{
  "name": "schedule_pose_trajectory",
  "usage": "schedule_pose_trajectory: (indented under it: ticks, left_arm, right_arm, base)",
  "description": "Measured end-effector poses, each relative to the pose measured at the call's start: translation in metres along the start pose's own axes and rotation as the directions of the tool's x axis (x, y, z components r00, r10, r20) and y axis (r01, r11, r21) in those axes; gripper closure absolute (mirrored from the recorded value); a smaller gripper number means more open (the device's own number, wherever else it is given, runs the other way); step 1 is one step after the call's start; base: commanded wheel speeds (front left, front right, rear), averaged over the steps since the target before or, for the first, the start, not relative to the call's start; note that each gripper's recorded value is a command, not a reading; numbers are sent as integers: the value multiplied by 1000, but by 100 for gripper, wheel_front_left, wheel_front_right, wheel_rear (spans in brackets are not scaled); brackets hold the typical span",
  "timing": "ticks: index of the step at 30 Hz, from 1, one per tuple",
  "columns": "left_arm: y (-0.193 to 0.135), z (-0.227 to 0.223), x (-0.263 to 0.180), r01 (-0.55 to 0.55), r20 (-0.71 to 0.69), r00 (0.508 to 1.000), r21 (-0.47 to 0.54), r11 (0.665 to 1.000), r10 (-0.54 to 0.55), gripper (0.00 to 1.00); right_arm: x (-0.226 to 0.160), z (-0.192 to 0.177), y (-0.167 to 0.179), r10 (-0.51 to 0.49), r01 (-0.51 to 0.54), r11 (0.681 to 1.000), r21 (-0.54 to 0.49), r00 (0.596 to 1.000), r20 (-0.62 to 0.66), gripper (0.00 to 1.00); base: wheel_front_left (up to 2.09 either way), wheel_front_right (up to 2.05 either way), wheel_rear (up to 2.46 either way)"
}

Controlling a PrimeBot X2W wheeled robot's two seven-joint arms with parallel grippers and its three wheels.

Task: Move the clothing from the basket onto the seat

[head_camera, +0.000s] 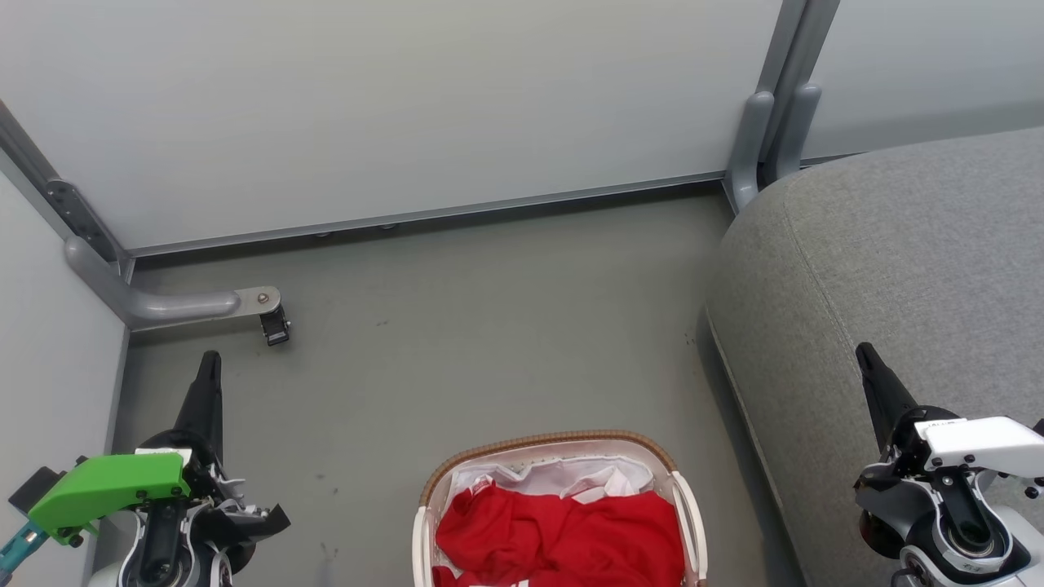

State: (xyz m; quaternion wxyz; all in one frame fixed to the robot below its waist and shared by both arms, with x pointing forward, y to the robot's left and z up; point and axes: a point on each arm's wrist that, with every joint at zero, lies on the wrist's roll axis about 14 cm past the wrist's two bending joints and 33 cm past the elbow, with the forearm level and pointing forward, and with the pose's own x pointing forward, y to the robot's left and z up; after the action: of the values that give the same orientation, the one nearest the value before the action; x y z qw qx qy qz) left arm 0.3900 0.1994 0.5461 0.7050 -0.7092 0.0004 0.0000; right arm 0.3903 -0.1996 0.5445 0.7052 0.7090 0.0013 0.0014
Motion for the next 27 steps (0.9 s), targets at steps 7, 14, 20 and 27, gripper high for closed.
schedule_pose_trajectory:
  ticks: [7, 14, 20, 27]
  left_arm:
    - [0, 0, 0, 0, 0, 1000, 0, 1000, 0, 100]
    - [0, 0, 0, 0, 0, 1000, 0, 1000, 0, 100]
    - [0, 0, 0, 0, 0, 1000, 0, 1000, 0, 100]
    - [9, -1, -2, -26, 1, 1000, -5, 1000, 26, 0]
  right_arm:
    - [0, 0, 0, 0, 0, 1000, 0, 1000, 0, 100]
    - [0, 0, 0, 0, 0, 1000, 0, 1000, 0, 100]
    - [0, 0, 0, 0, 0, 1000, 0, 1000, 0, 100]
    - [-2, -3, -8, -23, 23, 1000, 8, 1000, 0, 0]
  base:
    - [0, 0, 0]
    - [0, 0, 0]
    - [0, 0, 0]
    - [0, 0, 0]
